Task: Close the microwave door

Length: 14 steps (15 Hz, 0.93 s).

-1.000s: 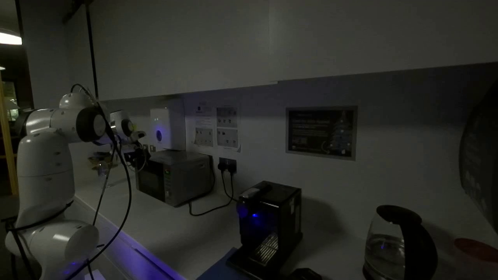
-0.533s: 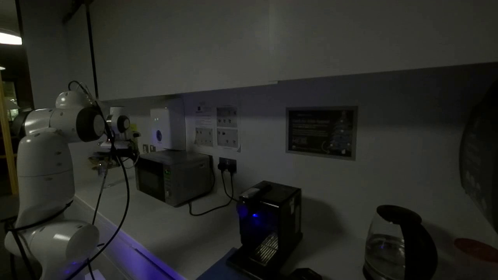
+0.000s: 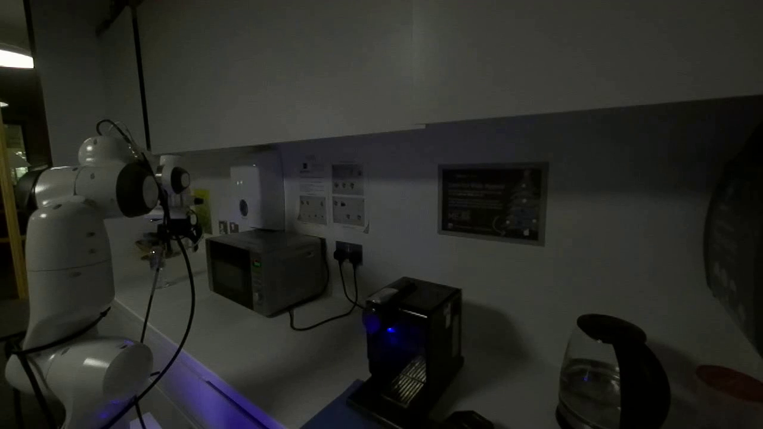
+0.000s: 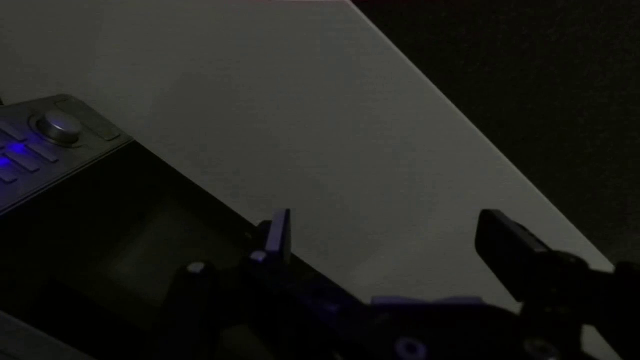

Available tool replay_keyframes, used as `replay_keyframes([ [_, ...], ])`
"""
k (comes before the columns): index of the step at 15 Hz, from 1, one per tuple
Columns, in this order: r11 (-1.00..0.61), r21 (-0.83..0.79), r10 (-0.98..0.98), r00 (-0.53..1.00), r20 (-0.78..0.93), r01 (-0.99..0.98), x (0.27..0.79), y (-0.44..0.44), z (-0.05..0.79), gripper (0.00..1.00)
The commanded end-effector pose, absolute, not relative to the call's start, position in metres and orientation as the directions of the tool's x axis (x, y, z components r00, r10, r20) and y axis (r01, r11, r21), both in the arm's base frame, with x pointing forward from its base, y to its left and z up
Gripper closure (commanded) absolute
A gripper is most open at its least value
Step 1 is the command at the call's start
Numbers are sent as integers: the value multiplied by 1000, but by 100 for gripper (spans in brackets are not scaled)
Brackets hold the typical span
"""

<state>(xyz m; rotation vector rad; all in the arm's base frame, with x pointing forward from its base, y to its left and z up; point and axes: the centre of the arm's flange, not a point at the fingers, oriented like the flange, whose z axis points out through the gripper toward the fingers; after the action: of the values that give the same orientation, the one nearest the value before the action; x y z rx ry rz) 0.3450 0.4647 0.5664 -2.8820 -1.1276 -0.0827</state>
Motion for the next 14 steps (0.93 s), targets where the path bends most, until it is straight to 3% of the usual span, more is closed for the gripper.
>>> replay_keyframes([
  [1, -703, -26, 711, 703, 21, 711, 329, 461, 586, 0],
  [14, -596, 13, 802, 597, -17, 803, 291, 455, 607, 0],
])
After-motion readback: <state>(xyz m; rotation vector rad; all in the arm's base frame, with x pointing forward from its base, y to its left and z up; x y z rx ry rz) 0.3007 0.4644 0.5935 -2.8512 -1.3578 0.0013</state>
